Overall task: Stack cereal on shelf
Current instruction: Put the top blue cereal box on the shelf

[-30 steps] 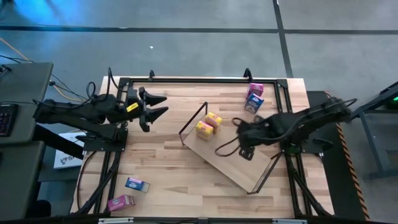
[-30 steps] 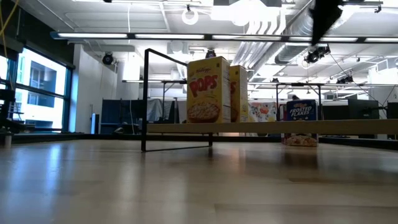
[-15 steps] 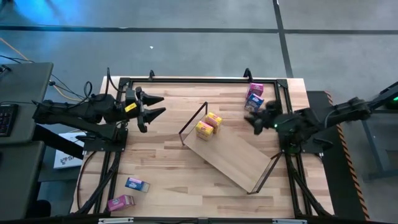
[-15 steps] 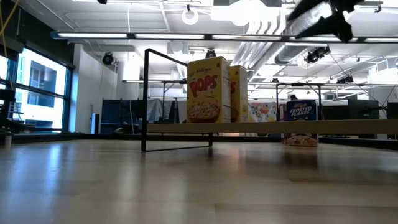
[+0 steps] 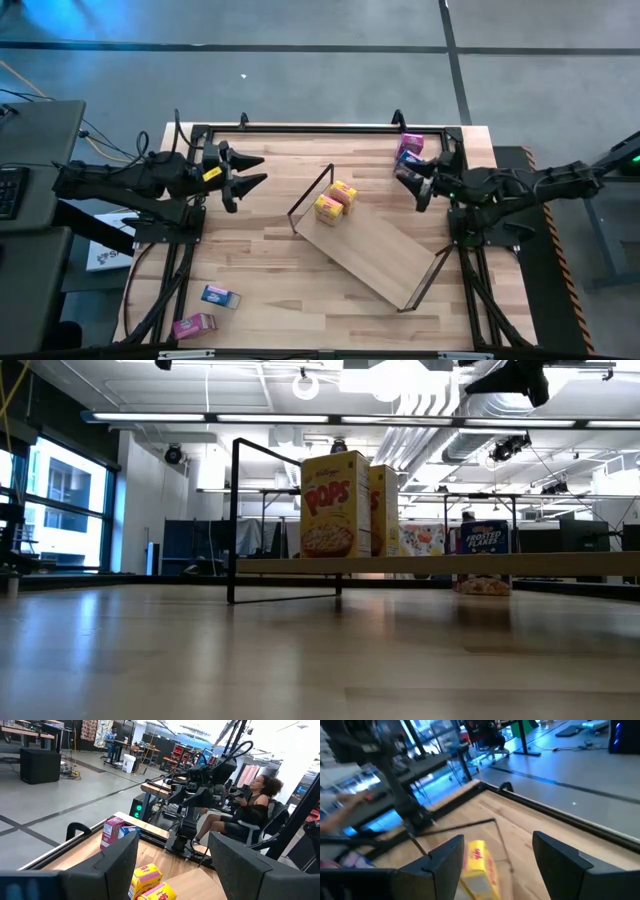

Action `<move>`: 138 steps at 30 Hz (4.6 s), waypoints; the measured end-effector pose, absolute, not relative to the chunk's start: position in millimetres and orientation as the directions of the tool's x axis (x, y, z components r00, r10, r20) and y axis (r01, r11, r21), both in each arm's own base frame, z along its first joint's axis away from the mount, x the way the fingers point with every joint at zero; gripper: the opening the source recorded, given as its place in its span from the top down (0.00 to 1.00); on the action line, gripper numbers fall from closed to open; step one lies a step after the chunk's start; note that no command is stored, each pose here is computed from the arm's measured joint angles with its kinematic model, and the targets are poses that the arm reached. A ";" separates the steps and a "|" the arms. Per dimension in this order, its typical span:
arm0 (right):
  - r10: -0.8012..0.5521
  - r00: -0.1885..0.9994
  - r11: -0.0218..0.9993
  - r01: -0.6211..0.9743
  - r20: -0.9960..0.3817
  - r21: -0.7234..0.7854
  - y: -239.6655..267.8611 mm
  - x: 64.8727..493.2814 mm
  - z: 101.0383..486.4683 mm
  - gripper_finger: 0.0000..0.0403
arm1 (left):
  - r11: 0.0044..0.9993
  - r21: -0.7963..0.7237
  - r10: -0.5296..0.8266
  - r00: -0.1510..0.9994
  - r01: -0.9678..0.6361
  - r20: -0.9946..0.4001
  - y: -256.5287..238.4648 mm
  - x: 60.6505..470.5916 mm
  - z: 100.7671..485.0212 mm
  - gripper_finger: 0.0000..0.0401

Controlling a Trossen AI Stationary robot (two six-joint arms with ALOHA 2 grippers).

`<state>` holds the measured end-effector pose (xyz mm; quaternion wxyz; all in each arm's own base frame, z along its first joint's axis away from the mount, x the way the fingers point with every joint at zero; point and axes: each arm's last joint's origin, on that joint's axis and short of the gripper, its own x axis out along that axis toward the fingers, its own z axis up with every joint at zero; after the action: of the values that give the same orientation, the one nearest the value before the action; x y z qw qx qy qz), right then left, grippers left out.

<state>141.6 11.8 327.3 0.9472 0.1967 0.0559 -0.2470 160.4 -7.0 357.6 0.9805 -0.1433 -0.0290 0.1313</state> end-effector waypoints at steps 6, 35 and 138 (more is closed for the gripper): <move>-0.463 0.868 0.793 0.497 -0.182 0.351 7.0 148.6 344.8 0.43 | 0.924 -0.291 0.266 0.964 -0.248 0.025 -7.0 160.4 358.2 0.42; -0.252 0.252 0.670 0.742 -0.934 0.019 -140.5 170.6 308.9 0.32 | 0.925 -0.266 0.288 0.957 -0.272 0.025 -6.5 160.1 358.2 0.42; -0.027 0.005 0.761 0.648 -1.000 -0.017 20.9 316.8 288.2 0.70 | 0.925 -0.236 0.314 0.949 -0.298 0.033 -5.7 159.8 359.2 0.42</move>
<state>316.8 20.9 288.2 0.6683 0.2359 0.6588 -0.2524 159.8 -5.7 359.2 0.9804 -0.1150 -0.0350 0.1559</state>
